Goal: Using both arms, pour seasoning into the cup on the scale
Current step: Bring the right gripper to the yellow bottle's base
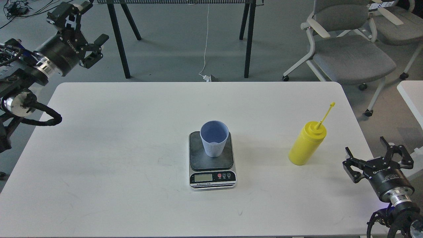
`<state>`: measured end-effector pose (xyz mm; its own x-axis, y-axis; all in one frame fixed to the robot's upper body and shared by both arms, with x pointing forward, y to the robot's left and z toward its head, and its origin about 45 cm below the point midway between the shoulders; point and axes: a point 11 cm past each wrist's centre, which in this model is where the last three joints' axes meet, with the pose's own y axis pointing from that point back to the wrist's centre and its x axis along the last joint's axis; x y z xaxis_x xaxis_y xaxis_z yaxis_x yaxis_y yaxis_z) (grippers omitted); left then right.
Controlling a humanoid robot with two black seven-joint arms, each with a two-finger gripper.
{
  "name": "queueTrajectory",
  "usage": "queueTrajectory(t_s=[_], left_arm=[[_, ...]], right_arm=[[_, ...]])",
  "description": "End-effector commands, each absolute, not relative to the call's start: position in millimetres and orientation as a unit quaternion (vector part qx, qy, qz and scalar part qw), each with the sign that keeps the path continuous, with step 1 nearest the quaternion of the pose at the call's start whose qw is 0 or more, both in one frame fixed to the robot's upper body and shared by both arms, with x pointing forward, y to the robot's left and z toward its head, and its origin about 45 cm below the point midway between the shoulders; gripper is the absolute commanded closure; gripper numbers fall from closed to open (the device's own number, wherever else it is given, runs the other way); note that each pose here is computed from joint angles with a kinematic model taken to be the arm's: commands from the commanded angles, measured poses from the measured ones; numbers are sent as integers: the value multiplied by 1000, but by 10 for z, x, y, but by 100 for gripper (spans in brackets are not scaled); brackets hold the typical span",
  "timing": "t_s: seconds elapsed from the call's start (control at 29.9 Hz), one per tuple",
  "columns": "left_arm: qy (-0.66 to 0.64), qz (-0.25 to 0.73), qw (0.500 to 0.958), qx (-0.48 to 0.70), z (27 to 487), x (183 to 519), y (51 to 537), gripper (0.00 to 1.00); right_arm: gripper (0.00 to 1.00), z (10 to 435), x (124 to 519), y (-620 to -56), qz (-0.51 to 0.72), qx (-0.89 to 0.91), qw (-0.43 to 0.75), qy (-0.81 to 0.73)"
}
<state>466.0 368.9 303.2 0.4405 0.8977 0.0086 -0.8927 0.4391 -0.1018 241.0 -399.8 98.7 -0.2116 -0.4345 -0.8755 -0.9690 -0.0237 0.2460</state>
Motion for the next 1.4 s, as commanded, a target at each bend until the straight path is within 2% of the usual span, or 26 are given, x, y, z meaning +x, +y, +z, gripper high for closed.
queueTrajectory(t_s=[0.0, 0.57, 0.97, 1.37], left_arm=[[-31, 527, 848, -40, 3027, 4660, 3682, 1], [-26, 529, 848, -36, 2965, 4633, 3701, 1], [-26, 526, 850, -32, 2943, 4632, 3676, 1], [-16, 529, 848, -26, 2822, 4583, 3703, 1]], right_arm=[[1, 892, 2407, -3760, 463, -566, 293, 616], [1, 638, 2356, -3496, 477, -563, 288, 610], [1, 506, 2300, -3060, 502, -574, 285, 581], [1, 543, 2359, -3054, 498, -577, 291, 579]])
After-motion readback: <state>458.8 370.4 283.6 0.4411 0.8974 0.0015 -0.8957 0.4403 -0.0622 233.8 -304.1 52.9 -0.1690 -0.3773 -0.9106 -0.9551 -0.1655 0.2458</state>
